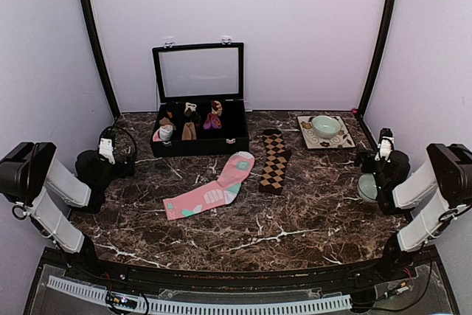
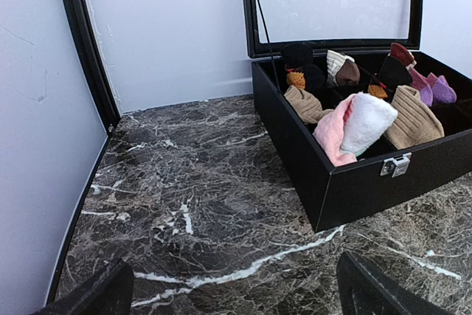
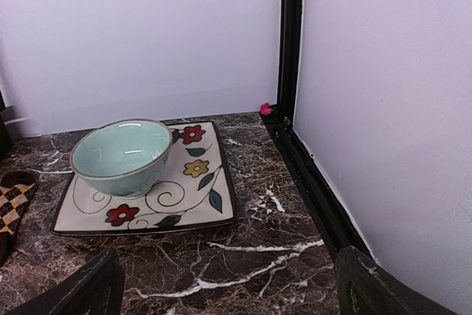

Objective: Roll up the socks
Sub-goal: Adjust the sock at the center of the board.

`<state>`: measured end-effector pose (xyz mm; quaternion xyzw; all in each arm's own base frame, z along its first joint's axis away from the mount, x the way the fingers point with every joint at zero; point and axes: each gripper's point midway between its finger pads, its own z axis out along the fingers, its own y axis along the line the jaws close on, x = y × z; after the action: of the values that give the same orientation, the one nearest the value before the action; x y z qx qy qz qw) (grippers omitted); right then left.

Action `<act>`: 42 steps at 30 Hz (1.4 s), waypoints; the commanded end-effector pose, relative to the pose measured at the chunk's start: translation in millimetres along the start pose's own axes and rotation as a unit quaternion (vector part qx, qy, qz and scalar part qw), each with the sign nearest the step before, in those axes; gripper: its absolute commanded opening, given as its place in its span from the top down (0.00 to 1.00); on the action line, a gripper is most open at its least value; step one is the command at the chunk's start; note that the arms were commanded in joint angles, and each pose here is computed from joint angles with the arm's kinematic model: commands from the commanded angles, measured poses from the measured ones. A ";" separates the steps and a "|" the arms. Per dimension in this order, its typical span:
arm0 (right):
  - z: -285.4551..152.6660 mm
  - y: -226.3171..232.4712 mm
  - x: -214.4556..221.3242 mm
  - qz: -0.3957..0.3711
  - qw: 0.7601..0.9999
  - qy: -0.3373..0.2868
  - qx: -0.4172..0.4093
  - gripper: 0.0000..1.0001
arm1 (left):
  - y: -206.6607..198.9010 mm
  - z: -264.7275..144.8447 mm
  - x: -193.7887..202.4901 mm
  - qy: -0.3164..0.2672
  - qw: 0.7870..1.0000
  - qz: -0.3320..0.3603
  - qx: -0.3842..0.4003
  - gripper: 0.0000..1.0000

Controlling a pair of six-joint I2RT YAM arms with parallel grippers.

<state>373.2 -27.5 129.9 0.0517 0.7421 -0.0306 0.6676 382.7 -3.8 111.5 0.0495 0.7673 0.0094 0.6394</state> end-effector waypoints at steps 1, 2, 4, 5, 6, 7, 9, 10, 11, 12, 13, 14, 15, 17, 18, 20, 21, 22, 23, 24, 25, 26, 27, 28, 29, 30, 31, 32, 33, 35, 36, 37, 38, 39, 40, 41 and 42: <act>0.9 -0.6 -14.2 0.008 1.000 -0.028 0.001 0.00 | 3.1 1.3 -11.5 -0.020 1.000 -0.004 -0.004 0.01; 0.7 -5.8 -17.8 0.015 0.999 -0.033 0.016 0.00 | 3.3 1.6 -11.5 -0.020 1.000 -0.004 -0.005 0.01; 3.6 -28.6 -19.0 0.040 0.996 -0.013 0.084 0.00 | 2.8 1.8 -11.2 -0.019 1.000 -0.004 -0.003 0.01; 6.1 -35.8 -21.4 0.046 0.993 -0.002 0.107 0.00 | 2.6 1.1 -12.6 -0.022 1.000 -0.003 -0.002 0.01; 10.6 -40.7 -20.5 0.044 0.991 0.019 0.124 0.00 | 0.3 1.4 -14.9 -0.024 1.000 0.001 0.005 0.01; 14.4 -42.5 -22.4 0.038 0.990 0.035 0.131 0.00 | -1.7 3.7 -16.9 -0.018 1.000 0.002 0.012 0.01; 17.8 -42.5 -28.4 0.031 0.990 0.047 0.133 0.00 | 4.5 16.6 -25.6 0.012 1.000 -0.004 0.002 0.01; 17.1 -40.8 -33.1 0.034 0.990 0.047 0.128 0.00 | 7.9 25.8 -29.8 0.037 0.999 -0.009 -0.002 0.01; 16.2 -37.3 -40.6 0.033 0.992 0.041 0.118 0.00 | 5.7 32.1 -26.9 0.074 0.997 -0.009 0.008 0.01; 16.3 -31.4 -49.5 0.027 0.994 0.035 0.100 0.00 | 1.6 36.2 -31.4 0.089 0.996 0.010 0.025 0.02; 15.5 -29.1 -56.4 0.042 0.994 0.032 0.093 0.00 | -1.3 38.8 -37.7 0.094 0.995 0.024 0.039 0.02; 14.6 -33.9 -62.4 0.089 0.990 0.024 0.110 0.00 | -4.7 38.8 -38.9 0.105 0.992 0.035 0.052 0.02; 13.2 -42.4 -66.6 0.151 0.979 0.014 0.137 0.00 | -9.9 37.8 -39.1 0.119 0.989 0.052 0.071 0.01; 16.8 -35.7 -70.0 0.223 0.965 0.049 0.126 0.00 | -24.6 32.6 -37.1 0.150 0.978 0.076 0.123 0.02; 21.7 -18.5 -75.8 0.226 0.969 0.061 0.077 0.00 | -30.3 30.2 -38.3 0.159 0.973 0.081 0.144 0.03; 30.3 20.5 -85.6 0.229 0.970 0.073 -0.028 0.00 | -45.2 22.1 -37.7 0.176 0.960 0.092 0.196 0.06; 33.8 37.2 -86.6 0.223 0.970 0.084 -0.052 0.00 | -52.0 18.5 -37.3 0.181 0.955 0.090 0.218 0.06; 36.3 52.0 -85.4 0.205 0.972 0.098 -0.054 0.00 | -58.1 15.8 -37.5 0.184 0.949 0.094 0.236 0.07; 36.6 78.9 -82.3 0.180 0.975 0.112 -0.064 0.00 | -64.2 12.5 -34.9 0.190 0.943 0.099 0.254 0.08; 36.8 92.0 -84.8 0.163 0.978 0.113 -0.068 0.00 | -70.7 9.3 -31.3 0.197 0.937 0.104 0.270 0.09; 34.3 120.7 -78.4 0.146 0.977 0.124 -0.089 0.00 | -78.1 5.9 -26.8 0.204 0.930 0.114 0.283 0.10; 31.1 145.1 -74.2 0.130 0.977 0.133 -0.107 0.00 | -86.4 1.6 -21.3 0.211 0.922 0.128 0.298 0.11; 27.4 167.8 -70.5 0.116 0.976 0.140 -0.122 0.01 | -95.2 -3.4 -15.8 0.217 0.914 0.142 0.312 0.11; 24.3 191.2 -68.9 0.103 0.974 0.145 -0.140 0.02 | -104.8 -8.9 -10.3 0.221 0.905 0.159 0.327 0.11; 19.2 215.3 -64.2 0.092 0.971 0.154 -0.161 0.03 | -116.7 -15.5 -5.2 0.224 0.895 0.177 0.342 0.11; 14.9 237.6 -56.6 0.084 0.966 0.167 -0.178 0.04 | -124.0 -20.2 -1.2 0.223 0.888 0.190 0.354 0.11; 8.2 262.7 -48.4 0.073 0.960 0.178 -0.202 0.05 | -131.2 -25.1 2.0 0.224 0.881 0.199 0.367 0.11; 2.4 285.3 -41.2 0.060 0.956 0.186 -0.218 0.07 | -136.8 -28.2 4.0 0.224 0.876 0.201 0.378 0.11; -6.6 310.9 -22.6 0.039 0.950 0.204 -0.235 0.08 | -141.1 -28.8 3.5 0.221 0.872 0.204 0.386 0.12; -18.6 347.4 -8.0 0.016 0.941 0.217 -0.261 0.11 | -147.3 -27.3 6.0 0.223 0.867 0.206 0.395 0.16; -23.5 361.6 2.5 0.010 0.935 0.227 -0.272 0.12 | -149.6 -26.7 8.1 0.225 0.865 0.207 0.398 0.19; -28.9 376.6 8.8 0.010 0.929 0.234 -0.288 0.14 | -151.8 -26.9 10.1 0.226 0.862 0.208 0.403 0.21; -32.5 389.0 18.6 0.012 0.921 0.246 -0.302 0.15 | -154.5 -27.7 13.6 0.227 0.859 0.211 0.408 0.23; -33.9 401.2 23.7 0.019 0.914 0.255 -0.313 0.17 | -156.6 -28.7 17.5 0.227 0.856 0.217 0.410 0.24; -35.0 412.7 24.4 0.027 0.909 0.260 -0.323 0.19 | -160.3 -29.6 22.7 0.228 0.852 0.232 0.409 0.24; -36.6 419.9 31.1 0.030 0.905 0.269 -0.329 0.20 | -163.2 -30.4 26.9 0.227 0.849 0.247 0.408 0.24; -37.1 425.0 36.3 0.032 0.901 0.275 -0.333 0.22 | -166.1 -32.2 31.9 0.228 0.844 0.262 0.409 0.25</act>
<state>378.0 377.9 107.1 -0.1517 0.8621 0.2228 0.4292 348.8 -152.9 87.9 0.4549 0.8031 -0.1443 0.3568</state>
